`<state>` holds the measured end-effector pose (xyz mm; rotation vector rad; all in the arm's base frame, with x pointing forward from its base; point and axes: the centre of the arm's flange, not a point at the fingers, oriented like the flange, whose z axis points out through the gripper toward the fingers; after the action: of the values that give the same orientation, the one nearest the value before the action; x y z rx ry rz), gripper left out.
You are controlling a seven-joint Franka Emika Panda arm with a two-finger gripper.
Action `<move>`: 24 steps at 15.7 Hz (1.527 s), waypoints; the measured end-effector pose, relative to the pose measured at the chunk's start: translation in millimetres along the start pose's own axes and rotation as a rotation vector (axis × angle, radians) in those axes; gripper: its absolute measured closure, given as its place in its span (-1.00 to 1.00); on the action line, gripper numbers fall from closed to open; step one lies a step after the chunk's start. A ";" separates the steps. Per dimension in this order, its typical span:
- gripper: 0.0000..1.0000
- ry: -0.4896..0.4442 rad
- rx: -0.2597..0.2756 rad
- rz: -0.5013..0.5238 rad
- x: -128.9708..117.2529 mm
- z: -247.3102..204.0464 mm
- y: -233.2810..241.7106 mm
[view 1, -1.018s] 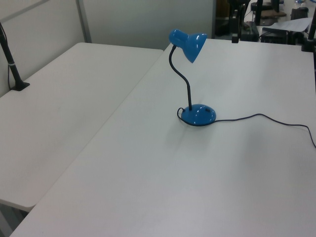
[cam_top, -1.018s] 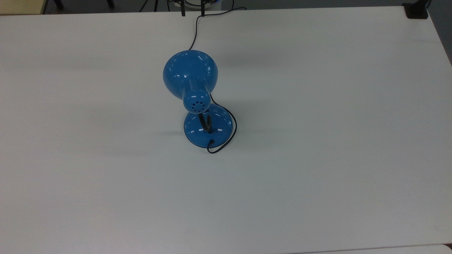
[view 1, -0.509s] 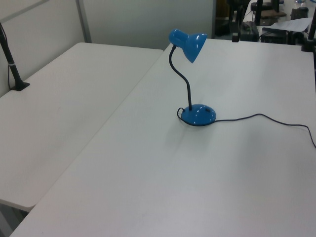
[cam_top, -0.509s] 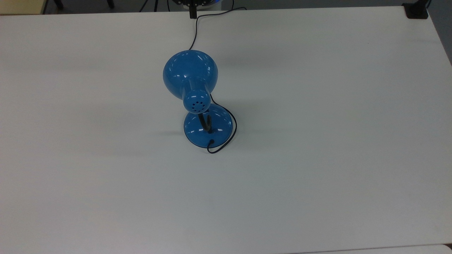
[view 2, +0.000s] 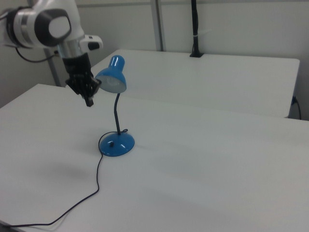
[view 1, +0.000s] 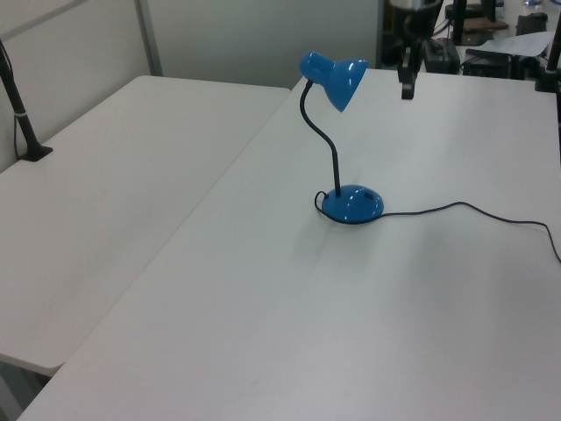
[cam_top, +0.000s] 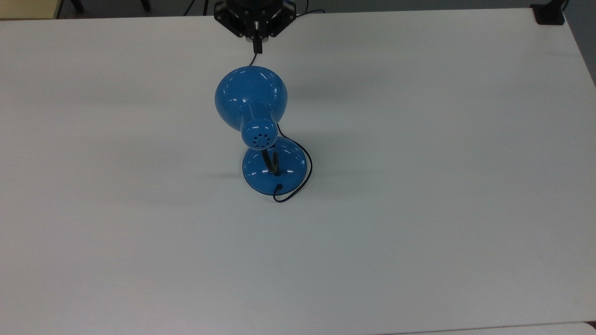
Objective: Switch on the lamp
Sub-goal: 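Move the gripper down toward the switch on the blue lamp base, then press down on the lamp base switch with the closed gripper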
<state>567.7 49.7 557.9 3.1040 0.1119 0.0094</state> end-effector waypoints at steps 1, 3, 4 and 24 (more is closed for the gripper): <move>0.98 0.013 0.001 -0.001 -0.6 10.8 -0.6; 0.98 0.047 0.002 -0.003 -7.8 37.1 -1.5; 0.98 0.060 0.003 -0.004 -14.4 52.0 -1.7; 0.98 0.266 0.021 -0.018 -1.4 210.5 -12.0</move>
<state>567.0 54.2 347.1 3.1047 0.1483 0.4229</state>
